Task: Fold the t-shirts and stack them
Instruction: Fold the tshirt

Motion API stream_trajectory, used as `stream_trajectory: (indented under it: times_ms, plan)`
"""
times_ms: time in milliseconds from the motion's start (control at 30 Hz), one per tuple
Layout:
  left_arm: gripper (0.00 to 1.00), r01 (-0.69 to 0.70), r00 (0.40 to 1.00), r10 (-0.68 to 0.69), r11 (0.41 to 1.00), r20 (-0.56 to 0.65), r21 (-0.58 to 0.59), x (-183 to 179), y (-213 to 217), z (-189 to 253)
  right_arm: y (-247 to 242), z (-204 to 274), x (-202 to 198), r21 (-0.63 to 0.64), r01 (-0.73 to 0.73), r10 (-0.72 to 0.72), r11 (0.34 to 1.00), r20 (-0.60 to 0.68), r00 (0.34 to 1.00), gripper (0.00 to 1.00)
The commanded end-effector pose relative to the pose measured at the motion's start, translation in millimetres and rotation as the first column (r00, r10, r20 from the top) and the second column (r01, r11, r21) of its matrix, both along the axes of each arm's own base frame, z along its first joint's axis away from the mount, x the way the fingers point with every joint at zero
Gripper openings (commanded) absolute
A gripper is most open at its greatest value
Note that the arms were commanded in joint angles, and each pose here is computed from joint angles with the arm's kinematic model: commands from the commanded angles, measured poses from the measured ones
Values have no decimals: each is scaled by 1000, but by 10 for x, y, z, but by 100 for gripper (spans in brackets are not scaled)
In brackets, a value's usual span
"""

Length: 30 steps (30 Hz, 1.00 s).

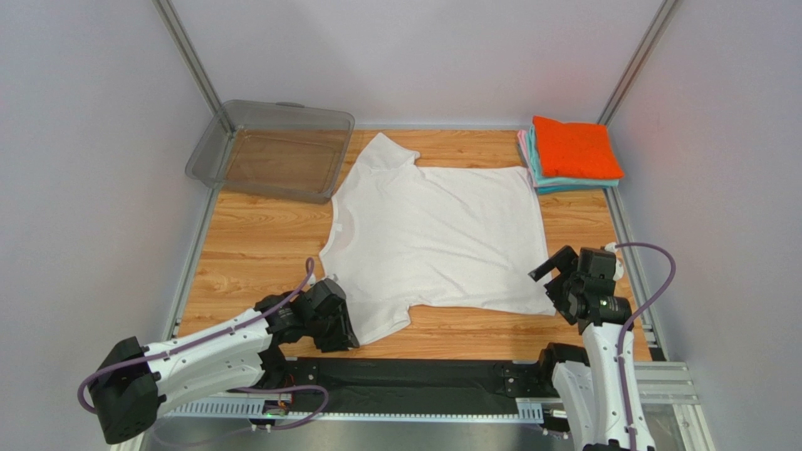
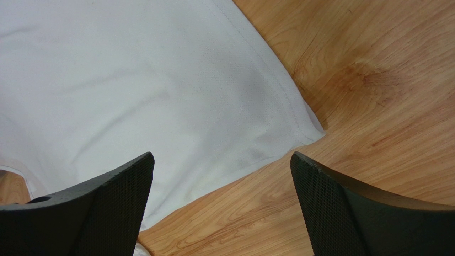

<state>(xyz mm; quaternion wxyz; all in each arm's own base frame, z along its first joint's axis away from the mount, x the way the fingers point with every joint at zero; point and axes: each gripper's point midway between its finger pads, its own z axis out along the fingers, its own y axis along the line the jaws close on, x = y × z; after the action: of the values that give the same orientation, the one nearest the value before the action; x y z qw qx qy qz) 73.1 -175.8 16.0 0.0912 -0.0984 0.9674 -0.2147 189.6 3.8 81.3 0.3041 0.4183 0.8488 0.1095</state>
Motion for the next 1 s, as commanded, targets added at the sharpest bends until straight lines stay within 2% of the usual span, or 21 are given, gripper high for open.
stream_trajectory:
  times_ms: [0,167,233,333,567,700,967]
  plan:
    - [25,12,1000,-11,1000,12,-21,18,-59,-21,-14,-17,13,26,64,-64,998,1,998,99]
    - [10,-13,1000,13,1000,27,-1,60,-21,-39,113,-177,-113,92,53,-47,994,-71,996,96]
    - [0,-22,999,22,1000,48,-2,99,-20,-21,183,-226,-148,135,57,-45,989,-90,995,96]
    - [0,-11,997,13,1000,75,-17,133,-42,22,247,-268,-199,171,60,-41,983,-114,993,94]
    - [0,29,993,-20,997,118,-74,158,-126,171,241,-366,-508,156,104,-69,982,-215,974,93]
    - [0,40,991,-27,995,134,-94,176,-164,242,197,-387,-489,145,147,-118,978,-194,974,91]
    - [0,55,979,-30,992,201,-116,264,-195,375,92,-603,-333,106,172,-149,979,-196,969,76]
